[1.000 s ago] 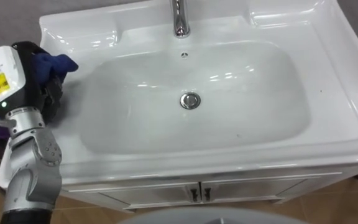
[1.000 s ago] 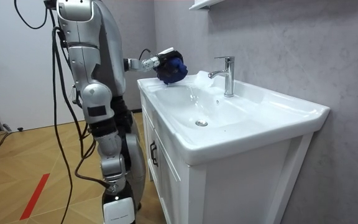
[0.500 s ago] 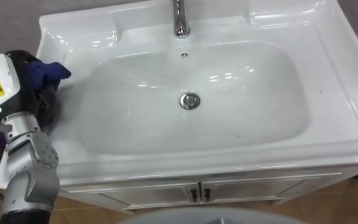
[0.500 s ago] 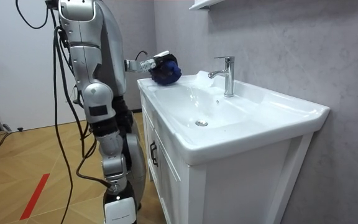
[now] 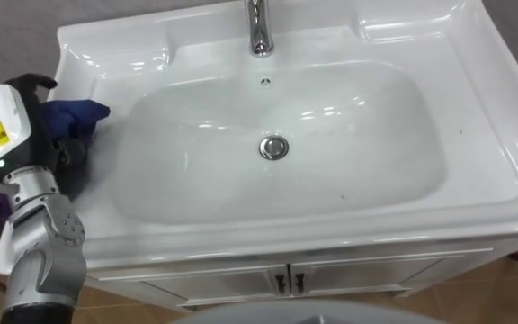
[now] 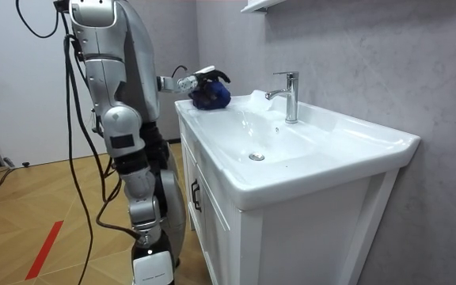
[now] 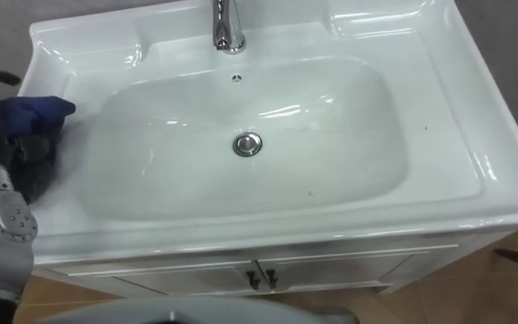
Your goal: Wipe basin
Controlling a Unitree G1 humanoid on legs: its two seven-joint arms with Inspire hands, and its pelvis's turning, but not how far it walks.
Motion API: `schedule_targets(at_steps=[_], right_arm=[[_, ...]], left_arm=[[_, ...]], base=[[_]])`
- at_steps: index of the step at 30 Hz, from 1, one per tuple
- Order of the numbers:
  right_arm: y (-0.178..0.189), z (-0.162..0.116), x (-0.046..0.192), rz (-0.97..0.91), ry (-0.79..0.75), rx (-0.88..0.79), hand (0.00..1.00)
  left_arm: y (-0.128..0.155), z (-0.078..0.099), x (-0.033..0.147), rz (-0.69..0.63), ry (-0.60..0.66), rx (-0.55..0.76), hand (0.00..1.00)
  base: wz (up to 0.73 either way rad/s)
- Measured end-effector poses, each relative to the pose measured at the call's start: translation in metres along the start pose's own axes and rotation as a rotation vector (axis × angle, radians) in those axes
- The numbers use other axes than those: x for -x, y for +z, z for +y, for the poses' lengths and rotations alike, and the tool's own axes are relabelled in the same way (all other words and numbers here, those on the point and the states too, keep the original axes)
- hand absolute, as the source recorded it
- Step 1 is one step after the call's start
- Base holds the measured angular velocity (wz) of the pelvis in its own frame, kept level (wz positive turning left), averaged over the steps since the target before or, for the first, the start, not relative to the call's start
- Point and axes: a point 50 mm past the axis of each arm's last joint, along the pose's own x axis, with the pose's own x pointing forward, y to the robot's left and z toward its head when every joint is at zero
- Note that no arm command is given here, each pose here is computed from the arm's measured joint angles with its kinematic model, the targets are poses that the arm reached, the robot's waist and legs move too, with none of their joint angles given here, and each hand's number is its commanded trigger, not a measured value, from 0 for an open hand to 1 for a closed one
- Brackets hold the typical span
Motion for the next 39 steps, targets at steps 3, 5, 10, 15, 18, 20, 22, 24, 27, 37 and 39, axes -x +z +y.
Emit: schedule_targets(at_steps=[3,5,10,15,18,20,22,24,27,37,39], right_arm=[[0.0,0.0,0.0,0.0,0.0,0.001,0.0],[-0.001,0.0,0.0,0.001,-0.003,0.002,0.0],[-0.001,0.0,0.0,0.001,-0.01,0.004,0.0],[0.0,0.0,0.0,-0.001,-0.014,0.01,0.0],[0.004,-0.001,0.0,-0.007,-0.03,0.009,0.0],[0.004,-0.001,0.0,-0.009,-0.034,0.009,0.0],[0.004,-0.002,0.0,-0.009,-0.036,0.009,0.0],[0.004,-0.001,0.0,-0.008,-0.037,0.005,0.0],[0.007,-0.001,0.0,-0.018,-0.037,-0.002,0.0],[0.017,0.002,0.001,-0.063,-0.016,-0.021,0.0],[0.016,0.002,0.001,-0.063,-0.012,-0.029,0.0]], left_arm=[[0.002,0.0,0.0,-0.003,0.003,0.01,0.0],[0.003,-0.001,0.0,0.001,0.004,0.039,0.0],[0.003,-0.002,0.0,0.011,-0.002,0.079,0.0],[0.009,0.001,-0.005,0.017,0.007,0.152,0.0],[0.013,0.002,-0.008,0.017,0.012,0.211,0.0],[0.015,0.003,-0.009,0.015,0.018,0.246,0.0],[0.016,0.002,-0.009,0.024,0.013,0.287,0.0],[0.016,0.0,-0.009,0.044,-0.005,0.345,0.0],[0.018,-0.004,-0.007,0.093,-0.043,0.472,0.0],[0.019,-0.011,-0.005,0.176,-0.151,0.72,0.0],[0.019,-0.011,-0.005,0.178,-0.149,0.723,0.0]], base=[[0.0],[0.0],[0.0],[0.01],[0.01],[0.0],[0.0],[0.0],[0.0],[0.0],[0.0]])
